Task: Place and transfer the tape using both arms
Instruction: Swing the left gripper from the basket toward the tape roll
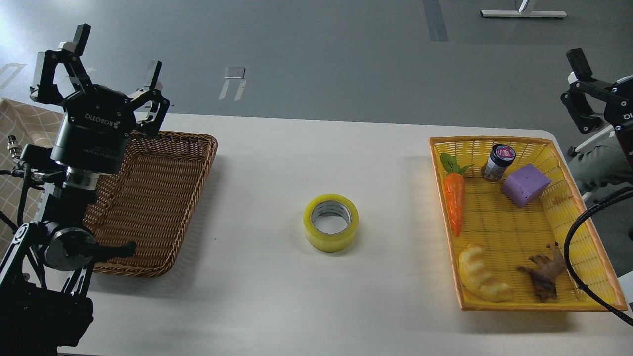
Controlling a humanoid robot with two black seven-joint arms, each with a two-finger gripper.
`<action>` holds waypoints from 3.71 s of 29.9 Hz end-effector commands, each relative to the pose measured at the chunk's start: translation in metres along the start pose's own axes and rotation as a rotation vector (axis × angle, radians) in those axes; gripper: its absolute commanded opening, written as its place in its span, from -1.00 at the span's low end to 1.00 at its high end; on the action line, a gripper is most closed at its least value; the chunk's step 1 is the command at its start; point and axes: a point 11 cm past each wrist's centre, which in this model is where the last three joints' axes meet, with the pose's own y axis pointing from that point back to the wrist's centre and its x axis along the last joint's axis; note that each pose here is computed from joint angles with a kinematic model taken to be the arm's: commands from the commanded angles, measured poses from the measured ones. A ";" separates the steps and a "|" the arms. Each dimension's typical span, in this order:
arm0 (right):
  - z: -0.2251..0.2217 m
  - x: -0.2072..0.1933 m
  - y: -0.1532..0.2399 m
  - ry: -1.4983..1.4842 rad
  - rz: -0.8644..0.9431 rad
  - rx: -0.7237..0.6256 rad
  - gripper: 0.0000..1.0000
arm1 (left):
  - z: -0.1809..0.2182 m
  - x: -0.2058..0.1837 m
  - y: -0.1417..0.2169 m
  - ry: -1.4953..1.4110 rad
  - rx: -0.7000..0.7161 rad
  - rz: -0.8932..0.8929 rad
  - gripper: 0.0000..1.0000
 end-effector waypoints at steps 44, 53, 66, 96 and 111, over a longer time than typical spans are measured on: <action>0.016 0.004 -0.004 -0.111 0.027 0.018 1.00 | -0.050 -0.018 -0.059 -0.263 0.219 -0.094 0.96; 0.019 0.003 0.001 -0.119 0.031 0.012 1.00 | -0.050 -0.031 -0.065 -0.227 0.172 -0.102 0.96; 0.017 0.004 -0.005 -0.138 0.037 0.049 1.00 | -0.048 -0.038 -0.064 -0.189 0.131 -0.114 0.96; 0.029 0.015 -0.009 -0.158 0.063 0.023 1.00 | -0.127 -0.072 -0.022 -1.394 0.654 -0.372 0.96; 0.030 0.016 -0.006 -0.158 0.070 0.019 1.00 | -0.175 -0.107 0.025 -1.413 0.750 -0.535 0.96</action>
